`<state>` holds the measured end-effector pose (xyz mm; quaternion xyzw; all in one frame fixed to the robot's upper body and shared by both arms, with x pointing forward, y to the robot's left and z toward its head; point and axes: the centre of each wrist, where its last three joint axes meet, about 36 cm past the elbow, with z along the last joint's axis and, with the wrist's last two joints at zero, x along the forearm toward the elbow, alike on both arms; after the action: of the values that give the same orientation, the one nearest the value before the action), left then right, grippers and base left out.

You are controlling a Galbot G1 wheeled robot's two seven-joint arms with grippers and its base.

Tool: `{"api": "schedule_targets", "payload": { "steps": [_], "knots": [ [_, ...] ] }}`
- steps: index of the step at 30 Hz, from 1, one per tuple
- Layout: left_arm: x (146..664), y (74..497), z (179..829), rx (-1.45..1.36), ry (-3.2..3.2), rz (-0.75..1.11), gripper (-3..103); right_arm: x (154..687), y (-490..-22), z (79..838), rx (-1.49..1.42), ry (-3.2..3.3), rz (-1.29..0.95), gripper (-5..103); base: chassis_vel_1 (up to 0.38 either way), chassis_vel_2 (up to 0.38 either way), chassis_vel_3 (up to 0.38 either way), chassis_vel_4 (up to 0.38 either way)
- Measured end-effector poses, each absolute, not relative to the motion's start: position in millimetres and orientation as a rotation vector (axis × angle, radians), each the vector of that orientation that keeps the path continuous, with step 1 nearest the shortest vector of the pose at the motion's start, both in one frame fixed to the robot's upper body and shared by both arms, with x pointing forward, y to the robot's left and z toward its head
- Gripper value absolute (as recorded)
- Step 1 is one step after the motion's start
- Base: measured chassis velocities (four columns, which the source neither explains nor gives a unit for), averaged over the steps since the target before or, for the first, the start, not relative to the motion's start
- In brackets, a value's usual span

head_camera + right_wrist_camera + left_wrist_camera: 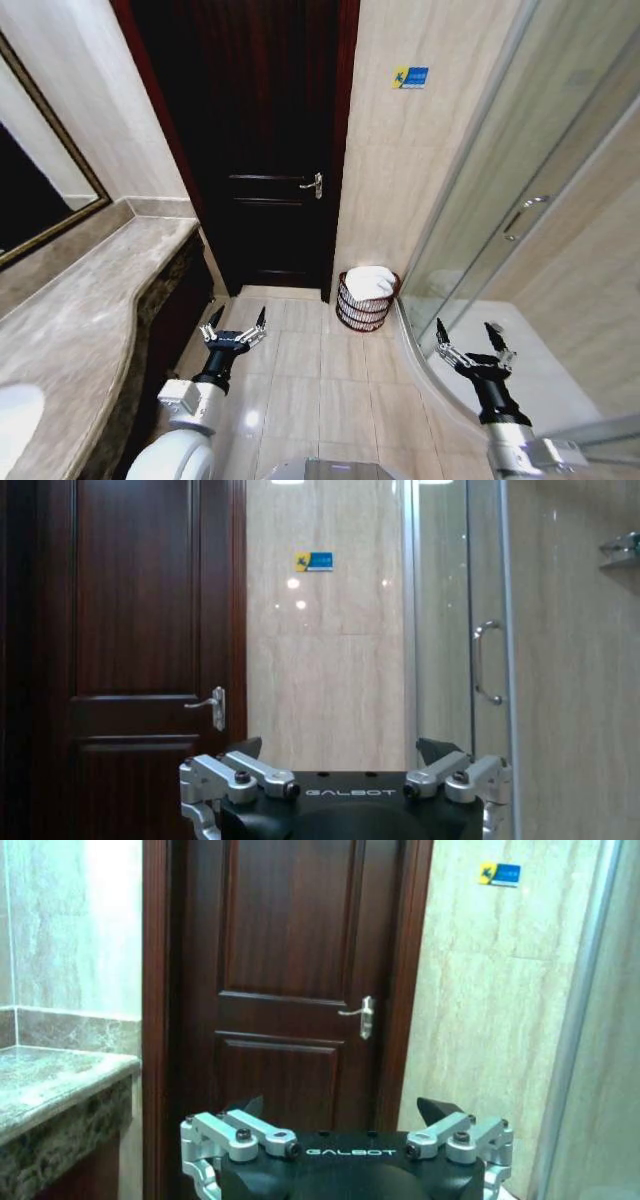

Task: Discard the used towel into the hamper.

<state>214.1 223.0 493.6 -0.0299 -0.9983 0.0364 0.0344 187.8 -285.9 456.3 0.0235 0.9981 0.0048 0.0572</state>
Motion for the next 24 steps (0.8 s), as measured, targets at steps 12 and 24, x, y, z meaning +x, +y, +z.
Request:
{"api": "schedule_targets", "payload": {
  "steps": [12, 24],
  "knots": [
    [214.2, 223.0, 493.7, -0.092, -3.07, 0.112, 100, 187.9, -285.9, 456.4, 0.071, 3.026, 0.015, 100, 0.028, -0.042, -0.046, 0.05],
    [214.2, 223.0, 493.6, -0.092, -3.07, 0.112, 100, 187.8, -285.9, 456.3, 0.071, 3.026, 0.015, 100, 0.261, -0.254, -0.252, 0.236]
  ]
}}
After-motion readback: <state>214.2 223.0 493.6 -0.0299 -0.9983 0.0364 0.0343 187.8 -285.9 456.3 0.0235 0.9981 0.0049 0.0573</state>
